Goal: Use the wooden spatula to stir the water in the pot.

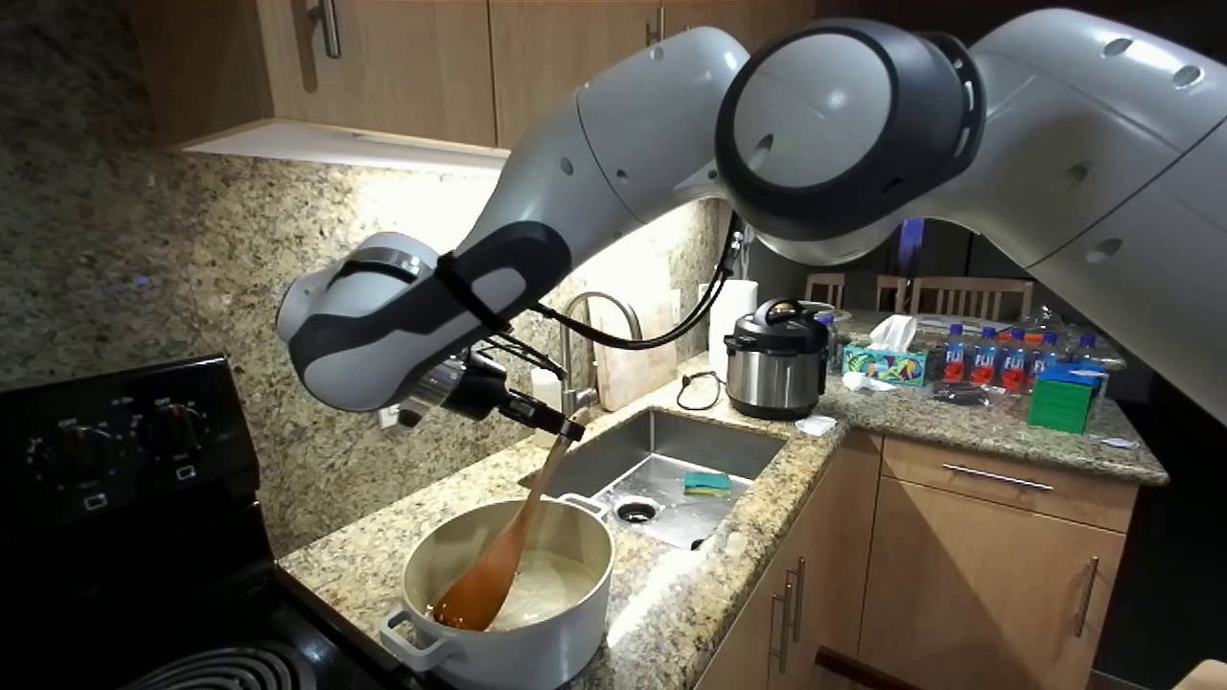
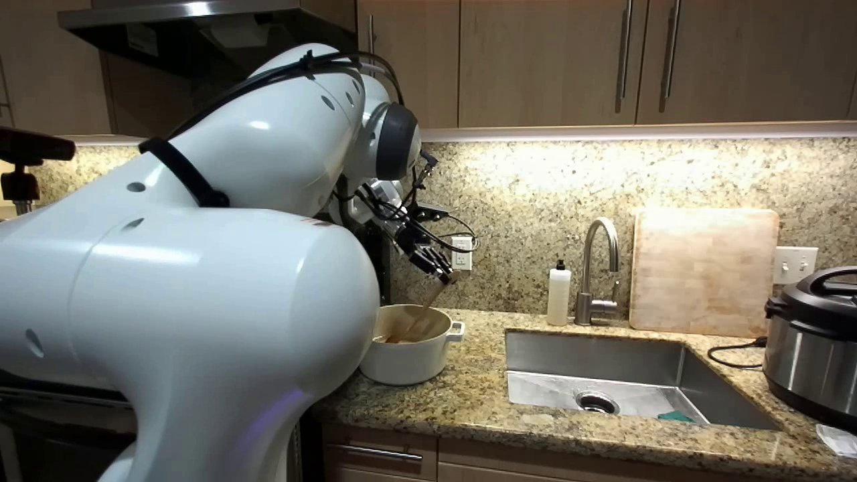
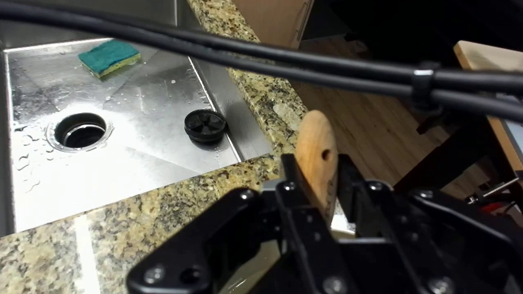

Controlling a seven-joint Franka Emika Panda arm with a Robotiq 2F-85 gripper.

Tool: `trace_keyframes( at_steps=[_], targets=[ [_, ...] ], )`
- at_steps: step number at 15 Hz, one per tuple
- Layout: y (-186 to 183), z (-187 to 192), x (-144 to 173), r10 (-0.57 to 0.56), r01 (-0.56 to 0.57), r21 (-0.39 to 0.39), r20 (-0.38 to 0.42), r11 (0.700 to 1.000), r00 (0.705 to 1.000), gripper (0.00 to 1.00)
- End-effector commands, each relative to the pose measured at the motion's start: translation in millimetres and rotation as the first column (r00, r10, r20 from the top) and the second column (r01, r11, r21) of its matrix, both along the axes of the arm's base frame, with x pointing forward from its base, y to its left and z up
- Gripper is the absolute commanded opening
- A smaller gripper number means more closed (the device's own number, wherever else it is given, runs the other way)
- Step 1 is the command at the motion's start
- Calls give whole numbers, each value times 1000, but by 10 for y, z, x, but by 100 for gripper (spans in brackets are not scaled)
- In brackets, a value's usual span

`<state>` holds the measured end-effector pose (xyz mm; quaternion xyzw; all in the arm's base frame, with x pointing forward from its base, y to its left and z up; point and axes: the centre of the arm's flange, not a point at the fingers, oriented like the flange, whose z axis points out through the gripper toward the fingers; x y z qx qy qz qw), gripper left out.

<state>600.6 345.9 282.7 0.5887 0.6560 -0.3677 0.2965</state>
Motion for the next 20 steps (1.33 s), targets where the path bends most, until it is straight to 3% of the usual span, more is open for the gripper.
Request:
trace_keyframes(
  at_steps=[1,6,14,17,20],
  targets=[
    [-216,93,27,2,-3,-1,-72,1000,997,7],
    [-417,183,-71,39,-38,14,-124,999,992,7],
    [20,107,-417,230,-245,-26,-267,969,936,7],
    [213,132,-526,226,-244,-70,-200,967,953,7],
    [295,268,-628,198,-202,-80,-64,976,978,7]
  ],
)
